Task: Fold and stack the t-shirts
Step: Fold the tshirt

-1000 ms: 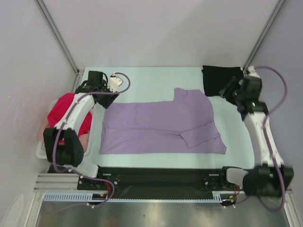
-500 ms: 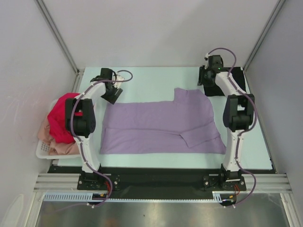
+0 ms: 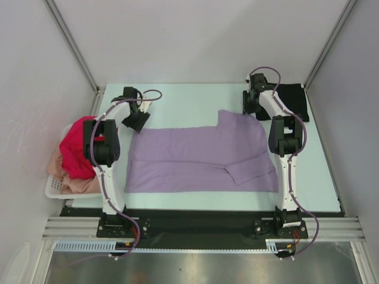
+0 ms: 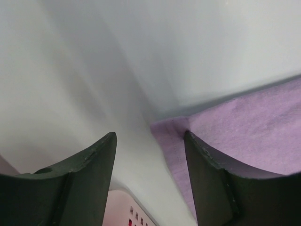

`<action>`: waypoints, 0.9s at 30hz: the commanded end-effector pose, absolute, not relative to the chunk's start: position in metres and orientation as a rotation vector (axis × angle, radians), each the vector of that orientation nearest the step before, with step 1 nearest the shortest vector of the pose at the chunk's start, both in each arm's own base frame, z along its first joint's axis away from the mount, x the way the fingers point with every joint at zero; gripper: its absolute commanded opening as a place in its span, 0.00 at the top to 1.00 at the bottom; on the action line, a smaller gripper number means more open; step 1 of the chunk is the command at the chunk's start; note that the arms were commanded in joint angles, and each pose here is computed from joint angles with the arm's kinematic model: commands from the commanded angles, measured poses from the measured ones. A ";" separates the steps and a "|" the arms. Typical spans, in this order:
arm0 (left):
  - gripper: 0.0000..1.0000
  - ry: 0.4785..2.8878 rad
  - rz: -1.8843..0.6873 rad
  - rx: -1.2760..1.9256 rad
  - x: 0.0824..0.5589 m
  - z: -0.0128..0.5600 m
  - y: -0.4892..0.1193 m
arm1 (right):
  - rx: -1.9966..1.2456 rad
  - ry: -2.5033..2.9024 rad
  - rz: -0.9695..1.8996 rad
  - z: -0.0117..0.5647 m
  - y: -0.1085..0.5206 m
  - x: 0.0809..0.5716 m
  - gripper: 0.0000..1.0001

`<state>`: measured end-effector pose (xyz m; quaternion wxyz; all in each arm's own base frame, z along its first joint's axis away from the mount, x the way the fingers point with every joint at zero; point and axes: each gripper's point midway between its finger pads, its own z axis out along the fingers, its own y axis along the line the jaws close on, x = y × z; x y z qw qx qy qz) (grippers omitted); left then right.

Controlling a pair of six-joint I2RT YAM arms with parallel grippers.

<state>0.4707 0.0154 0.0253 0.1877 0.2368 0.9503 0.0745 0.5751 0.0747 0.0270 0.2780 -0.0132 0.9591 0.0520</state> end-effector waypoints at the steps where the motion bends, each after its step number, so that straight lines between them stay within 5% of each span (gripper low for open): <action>1: 0.35 2.705 0.124 0.662 0.471 0.014 0.011 | -0.054 2.626 0.152 0.024 0.078 0.560 0.71; 6: 0.52 2.682 -0.224 0.761 0.450 0.018 -0.028 | -0.056 2.628 0.185 0.035 0.081 0.550 0.92; 10: 0.99 2.662 -0.232 0.755 0.444 0.025 -0.029 | -0.040 2.556 0.225 0.069 0.085 0.550 1.00; 18: 1.00 2.445 -0.057 0.718 0.451 0.096 -0.019 | 0.011 2.437 0.248 0.142 0.085 0.539 1.00; 27: 1.00 2.442 0.194 0.894 0.387 0.090 0.016 | 0.105 2.428 0.185 0.159 0.065 0.433 1.00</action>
